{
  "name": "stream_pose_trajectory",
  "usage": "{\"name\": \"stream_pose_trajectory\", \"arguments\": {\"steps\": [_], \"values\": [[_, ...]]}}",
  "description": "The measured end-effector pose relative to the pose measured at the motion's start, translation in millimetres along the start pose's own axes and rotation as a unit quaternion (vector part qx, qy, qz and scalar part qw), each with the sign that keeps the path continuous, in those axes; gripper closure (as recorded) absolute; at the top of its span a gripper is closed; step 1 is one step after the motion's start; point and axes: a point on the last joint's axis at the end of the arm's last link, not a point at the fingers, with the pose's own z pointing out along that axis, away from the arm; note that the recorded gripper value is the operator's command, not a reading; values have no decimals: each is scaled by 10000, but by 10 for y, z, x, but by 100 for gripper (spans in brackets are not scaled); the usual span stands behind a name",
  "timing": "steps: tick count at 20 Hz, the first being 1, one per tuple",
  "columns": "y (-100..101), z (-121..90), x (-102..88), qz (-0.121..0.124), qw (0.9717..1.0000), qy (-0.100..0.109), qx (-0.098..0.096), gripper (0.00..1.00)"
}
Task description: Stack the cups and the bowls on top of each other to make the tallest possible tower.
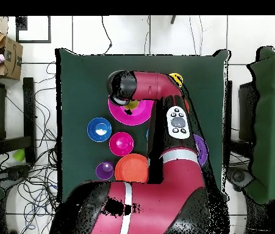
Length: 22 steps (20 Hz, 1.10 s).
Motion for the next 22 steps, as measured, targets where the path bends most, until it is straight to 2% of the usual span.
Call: {"name": "stream_pose_trajectory", "arguments": {"steps": [16,22], "values": [[-1,-2,-1,-1,10000,-3,4,0],[-24,-1,6,-93,9999,-50,77,0]]}}
